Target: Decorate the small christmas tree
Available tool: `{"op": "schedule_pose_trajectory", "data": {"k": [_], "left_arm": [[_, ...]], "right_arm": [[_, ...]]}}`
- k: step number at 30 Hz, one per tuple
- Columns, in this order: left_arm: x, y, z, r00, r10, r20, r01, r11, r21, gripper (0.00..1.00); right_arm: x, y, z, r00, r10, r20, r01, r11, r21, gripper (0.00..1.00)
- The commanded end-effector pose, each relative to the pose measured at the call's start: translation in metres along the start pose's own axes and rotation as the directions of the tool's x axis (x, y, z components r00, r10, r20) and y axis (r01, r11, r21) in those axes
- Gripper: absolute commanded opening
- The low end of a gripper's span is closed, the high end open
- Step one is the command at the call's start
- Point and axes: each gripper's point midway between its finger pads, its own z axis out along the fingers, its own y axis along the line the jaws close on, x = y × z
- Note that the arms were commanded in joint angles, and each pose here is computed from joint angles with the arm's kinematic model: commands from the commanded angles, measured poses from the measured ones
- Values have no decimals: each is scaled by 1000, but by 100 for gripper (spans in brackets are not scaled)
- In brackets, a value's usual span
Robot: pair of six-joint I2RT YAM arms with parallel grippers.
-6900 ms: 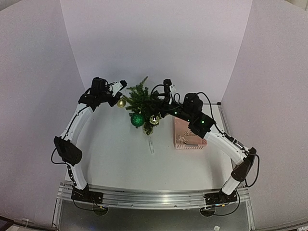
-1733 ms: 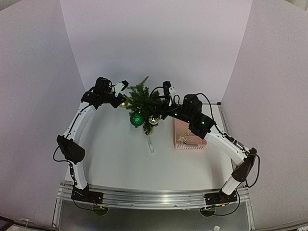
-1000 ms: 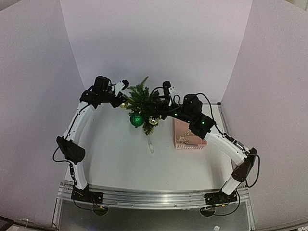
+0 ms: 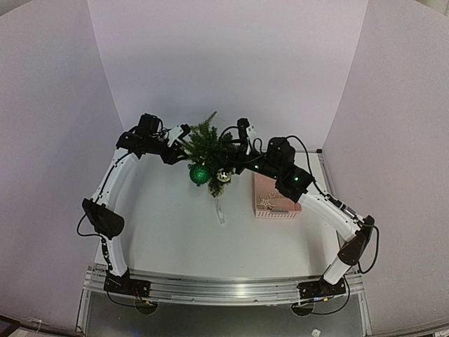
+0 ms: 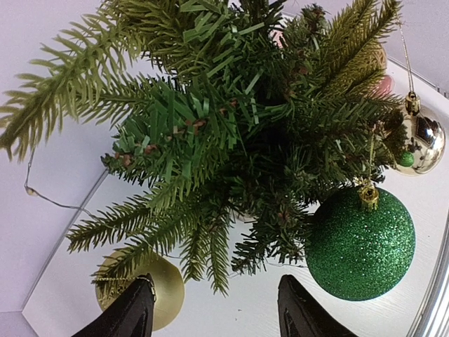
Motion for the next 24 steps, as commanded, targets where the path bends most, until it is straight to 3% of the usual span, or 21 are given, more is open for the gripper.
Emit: {"op": "schedule_pose_trajectory", "data": {"k": [1, 11, 24], "left_arm": [[1, -4, 6, 1000, 15, -2, -15, 999, 29, 62], [14, 3, 19, 999, -16, -43, 17, 1000, 8, 62], [8, 16, 6, 999, -31, -38, 28, 996, -83, 64]], "right_arm": [[-23, 13, -10, 998, -22, 53, 23, 999, -23, 79], [-25, 13, -10, 998, -24, 57, 25, 999, -24, 79], [-25, 14, -9, 998, -26, 55, 28, 999, -30, 79]]}}
